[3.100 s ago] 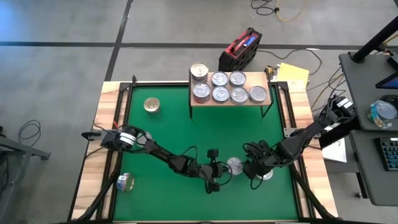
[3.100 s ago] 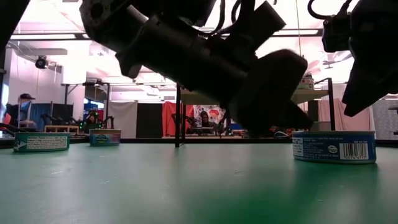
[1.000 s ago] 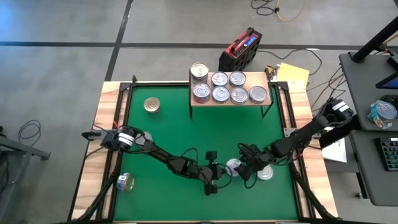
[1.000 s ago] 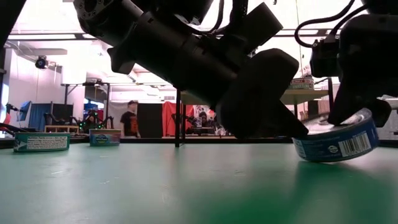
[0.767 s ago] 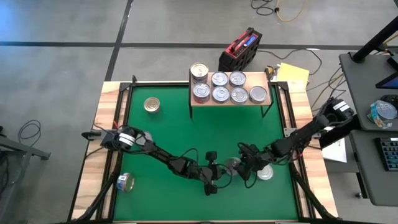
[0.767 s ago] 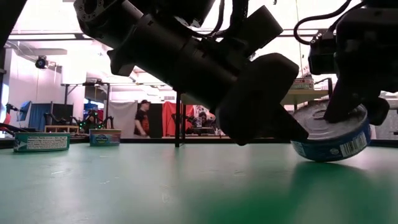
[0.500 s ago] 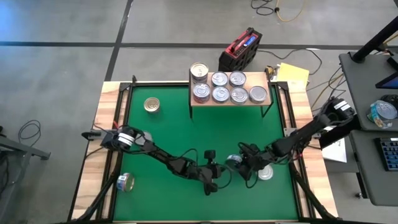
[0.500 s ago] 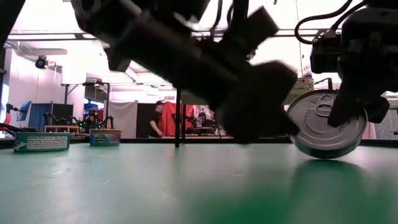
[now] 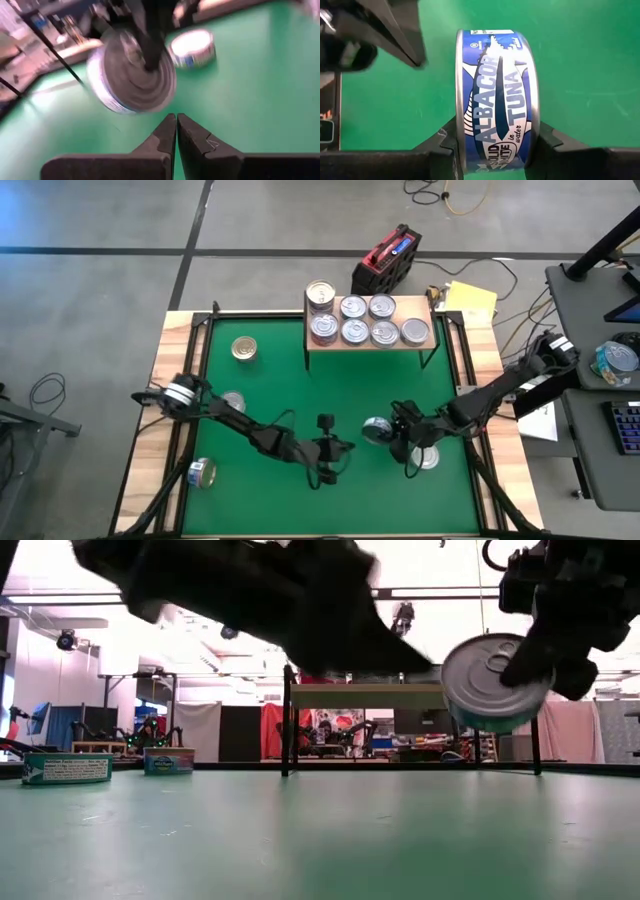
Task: Stack canned seafood by type on shelf
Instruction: Stack the blue tuna can on top of the other blue tuna can on the shelf
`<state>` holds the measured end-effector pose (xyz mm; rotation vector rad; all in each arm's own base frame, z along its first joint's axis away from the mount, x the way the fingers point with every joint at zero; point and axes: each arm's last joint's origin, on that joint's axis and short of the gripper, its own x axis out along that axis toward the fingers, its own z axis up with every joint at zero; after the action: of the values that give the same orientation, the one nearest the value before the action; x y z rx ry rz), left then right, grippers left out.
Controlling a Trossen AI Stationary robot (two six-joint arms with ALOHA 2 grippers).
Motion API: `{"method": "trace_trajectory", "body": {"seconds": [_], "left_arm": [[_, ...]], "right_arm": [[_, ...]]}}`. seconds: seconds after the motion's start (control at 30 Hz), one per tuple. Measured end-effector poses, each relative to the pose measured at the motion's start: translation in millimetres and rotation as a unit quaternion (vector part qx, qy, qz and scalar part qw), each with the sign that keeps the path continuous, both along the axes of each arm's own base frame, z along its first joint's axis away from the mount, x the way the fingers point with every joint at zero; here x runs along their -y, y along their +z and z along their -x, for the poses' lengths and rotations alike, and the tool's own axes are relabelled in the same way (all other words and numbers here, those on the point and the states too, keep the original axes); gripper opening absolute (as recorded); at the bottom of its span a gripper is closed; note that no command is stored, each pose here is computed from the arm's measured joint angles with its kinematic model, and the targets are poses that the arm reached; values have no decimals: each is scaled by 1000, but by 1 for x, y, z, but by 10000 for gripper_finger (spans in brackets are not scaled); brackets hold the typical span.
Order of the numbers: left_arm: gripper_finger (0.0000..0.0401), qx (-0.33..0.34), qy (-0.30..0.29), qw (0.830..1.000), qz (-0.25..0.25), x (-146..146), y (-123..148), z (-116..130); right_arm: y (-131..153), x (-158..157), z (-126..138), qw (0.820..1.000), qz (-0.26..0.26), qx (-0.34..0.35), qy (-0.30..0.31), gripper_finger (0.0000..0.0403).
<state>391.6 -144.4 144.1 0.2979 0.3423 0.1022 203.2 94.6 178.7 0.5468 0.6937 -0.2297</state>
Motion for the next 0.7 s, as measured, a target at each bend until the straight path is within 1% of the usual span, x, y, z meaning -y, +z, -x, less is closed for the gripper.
{"method": "trace_trajectory", "body": {"seconds": [0.2,0.37,0.47,0.57,0.63,0.7], "left_arm": [[0,74,-1,997,28,-17,19,41],[0,151,-2,987,46,-28,33,66],[0,177,-3,983,39,-33,40,77],[0,181,-2,983,25,-37,43,81],[0,176,-4,984,-3,-38,43,82],[0,174,-5,984,-38,-38,45,81]], "right_arm": [[8,3,-4,998,44,48,-15,126],[19,2,-11,989,77,126,-21,126],[27,4,-17,979,89,184,-17,126],[33,10,-21,968,104,227,-19,126],[34,16,-24,964,105,243,-15,126],[34,24,-27,964,96,248,-8,126]]}}
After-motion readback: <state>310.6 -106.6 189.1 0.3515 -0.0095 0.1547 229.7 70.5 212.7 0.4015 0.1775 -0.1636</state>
